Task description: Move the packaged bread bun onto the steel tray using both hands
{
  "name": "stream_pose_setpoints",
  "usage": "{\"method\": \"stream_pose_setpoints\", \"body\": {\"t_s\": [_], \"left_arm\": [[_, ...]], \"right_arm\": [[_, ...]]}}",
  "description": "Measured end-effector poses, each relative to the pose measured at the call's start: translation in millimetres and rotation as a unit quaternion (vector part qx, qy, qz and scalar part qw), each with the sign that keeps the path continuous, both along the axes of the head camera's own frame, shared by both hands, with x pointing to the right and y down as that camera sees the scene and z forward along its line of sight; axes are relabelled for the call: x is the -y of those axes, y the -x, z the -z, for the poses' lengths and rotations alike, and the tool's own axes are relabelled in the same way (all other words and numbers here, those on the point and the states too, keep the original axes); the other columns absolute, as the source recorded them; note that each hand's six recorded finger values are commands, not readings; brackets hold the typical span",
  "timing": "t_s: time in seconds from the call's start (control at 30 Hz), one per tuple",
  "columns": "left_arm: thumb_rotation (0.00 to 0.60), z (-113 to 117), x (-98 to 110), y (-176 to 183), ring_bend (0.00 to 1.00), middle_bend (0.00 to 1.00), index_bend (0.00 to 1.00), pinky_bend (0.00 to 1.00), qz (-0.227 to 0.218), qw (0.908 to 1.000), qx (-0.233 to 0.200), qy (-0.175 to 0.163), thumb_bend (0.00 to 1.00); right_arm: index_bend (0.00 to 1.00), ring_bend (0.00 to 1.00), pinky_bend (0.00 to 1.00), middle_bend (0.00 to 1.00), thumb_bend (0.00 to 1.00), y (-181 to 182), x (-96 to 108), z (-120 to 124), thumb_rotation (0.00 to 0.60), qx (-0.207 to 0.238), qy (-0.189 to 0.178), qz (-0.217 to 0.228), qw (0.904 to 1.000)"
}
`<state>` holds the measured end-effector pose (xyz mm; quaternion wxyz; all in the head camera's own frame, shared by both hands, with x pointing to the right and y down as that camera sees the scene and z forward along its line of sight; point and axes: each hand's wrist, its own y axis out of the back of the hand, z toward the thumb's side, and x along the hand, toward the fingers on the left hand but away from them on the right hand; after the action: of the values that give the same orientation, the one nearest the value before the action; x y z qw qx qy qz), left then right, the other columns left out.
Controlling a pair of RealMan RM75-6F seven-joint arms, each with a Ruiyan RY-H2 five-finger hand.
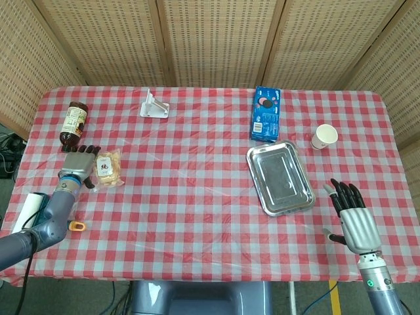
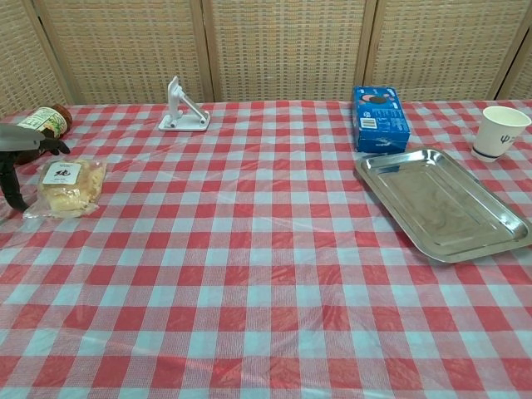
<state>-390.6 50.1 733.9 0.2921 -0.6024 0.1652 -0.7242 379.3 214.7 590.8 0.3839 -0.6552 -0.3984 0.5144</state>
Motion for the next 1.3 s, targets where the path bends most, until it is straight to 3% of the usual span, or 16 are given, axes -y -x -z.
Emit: {"method": "stream_pose_setpoints", "body": {"t_s": [0.07, 0.23, 0.33, 0.37, 0.47, 0.57, 0.9, 1.3], "left_arm": [[0.6, -4, 1, -5, 0.0, 0.0, 0.02, 0.0, 0.0, 1.0, 0.0, -0.004, 0.1], [0.6, -9, 2, -16, 0.0, 0.0, 0.18, 0.01, -0.005, 0.9999, -0.002, -0.012, 0.13], [0.6, -12, 3, -21, 0.0, 0.0, 0.22, 0.07, -0.012, 0.9997, -0.002, -0.021, 0.21], [0.6, -13, 3, -22, 0.02, 0.01, 0.28, 0.13, -0.013, 0.9997, -0.003, -0.022, 0.28], [0.6, -17, 2, -26, 0.16, 0.18, 0.47, 0.32, -0.015, 0.9995, -0.005, -0.026, 0.44], [0.6, -18, 3, -29, 0.24, 0.28, 0.55, 0.38, -0.014, 0.999, -0.009, -0.043, 0.48], [0.6, -13, 6, -37, 0.25, 0.28, 0.55, 0.38, -0.024, 0.9941, -0.033, -0.1, 0.48], [0.6, 31, 16, -62, 0.26, 0.3, 0.59, 0.38, -0.045, 0.9835, -0.086, -0.153, 0.48]], "right_arm": [[0.0, 0.0, 0.0, 0.0, 0.07, 0, 0, 0, 0.6, 0.001, -0.002, 0.001, 1.0], [0.0, 0.0, 0.0, 0.0, 0.07, -1, 0, -1, 0.6, 0.003, -0.001, 0.0, 1.0], [0.0, 0.0, 0.0, 0.0, 0.07, 0, -1, -1, 0.6, 0.004, 0.001, 0.002, 1.0], [0.0, 0.0, 0.0, 0.0, 0.07, 0, -1, 0, 0.6, 0.004, 0.001, 0.003, 1.0], [0.0, 0.0, 0.0, 0.0, 0.07, 2, -1, 1, 0.6, 0.006, -0.001, 0.006, 1.0], [0.0, 0.0, 0.0, 0.0, 0.07, 2, -1, 2, 0.6, 0.009, -0.004, 0.007, 0.9999], [0.0, 0.0, 0.0, 0.0, 0.07, 1, -1, 5, 0.6, 0.014, -0.007, 0.008, 0.9998], [0.0, 0.0, 0.0, 0.0, 0.07, 0, -1, 10, 0.6, 0.018, -0.011, 0.006, 0.9998]]}}
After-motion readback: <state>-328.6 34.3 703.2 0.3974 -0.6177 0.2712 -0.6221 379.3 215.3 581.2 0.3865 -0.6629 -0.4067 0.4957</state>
